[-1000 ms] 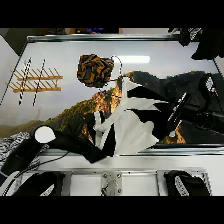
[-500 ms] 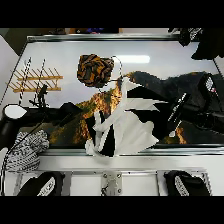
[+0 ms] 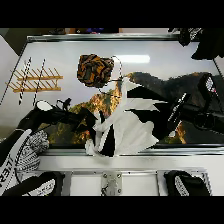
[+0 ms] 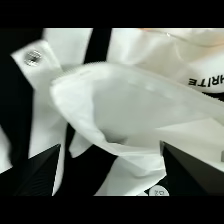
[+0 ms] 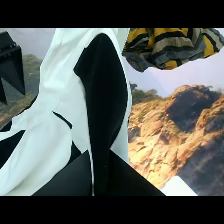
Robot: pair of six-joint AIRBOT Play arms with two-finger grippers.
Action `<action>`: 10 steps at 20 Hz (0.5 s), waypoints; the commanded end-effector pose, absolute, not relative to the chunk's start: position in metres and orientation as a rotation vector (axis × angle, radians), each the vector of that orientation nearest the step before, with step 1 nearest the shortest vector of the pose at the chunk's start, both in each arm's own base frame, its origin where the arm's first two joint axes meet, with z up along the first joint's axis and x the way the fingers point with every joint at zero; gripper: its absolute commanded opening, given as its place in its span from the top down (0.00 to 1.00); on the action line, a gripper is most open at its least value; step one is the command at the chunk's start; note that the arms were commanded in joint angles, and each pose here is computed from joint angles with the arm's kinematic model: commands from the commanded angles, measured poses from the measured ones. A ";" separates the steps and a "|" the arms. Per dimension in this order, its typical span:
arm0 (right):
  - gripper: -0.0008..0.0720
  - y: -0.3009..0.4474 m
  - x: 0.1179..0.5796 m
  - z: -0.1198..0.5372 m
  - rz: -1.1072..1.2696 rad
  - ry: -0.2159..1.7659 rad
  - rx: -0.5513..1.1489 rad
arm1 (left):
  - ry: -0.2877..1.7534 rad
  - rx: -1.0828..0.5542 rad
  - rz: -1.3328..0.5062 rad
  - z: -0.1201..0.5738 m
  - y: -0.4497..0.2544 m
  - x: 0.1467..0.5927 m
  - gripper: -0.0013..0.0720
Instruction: Fold the clothes and pants, and hang the long-sleeved shirts on hangers.
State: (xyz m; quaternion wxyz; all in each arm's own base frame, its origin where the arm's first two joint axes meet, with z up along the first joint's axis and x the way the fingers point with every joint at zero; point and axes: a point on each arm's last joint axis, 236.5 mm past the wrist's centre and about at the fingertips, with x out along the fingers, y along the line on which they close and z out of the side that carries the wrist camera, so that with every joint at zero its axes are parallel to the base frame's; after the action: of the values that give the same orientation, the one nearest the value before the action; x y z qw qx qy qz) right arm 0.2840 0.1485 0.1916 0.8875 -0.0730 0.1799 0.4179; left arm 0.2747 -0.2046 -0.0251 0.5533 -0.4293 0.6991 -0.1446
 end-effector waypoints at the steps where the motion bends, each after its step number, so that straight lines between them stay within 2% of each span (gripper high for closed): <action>1: 0.96 0.149 0.284 0.192 0.870 0.373 -0.152 | 1.764 -1.078 -0.387 -0.028 -0.241 0.257 0.04; 5: 0.96 0.150 0.282 0.192 0.877 0.374 -0.150 | 1.804 -1.069 -0.364 -0.040 -0.253 0.251 0.04; 10: 0.96 0.152 0.278 0.191 0.894 0.383 -0.150 | 1.729 -1.093 -0.310 -0.052 -0.250 0.271 0.04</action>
State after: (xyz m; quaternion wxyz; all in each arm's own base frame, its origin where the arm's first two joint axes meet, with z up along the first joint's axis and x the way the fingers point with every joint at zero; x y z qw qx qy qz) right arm 0.2811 0.1504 0.1914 0.8845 -0.0720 0.1814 0.4238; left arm 0.2603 -0.2488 -0.0465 0.5001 -0.4431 0.7307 -0.1402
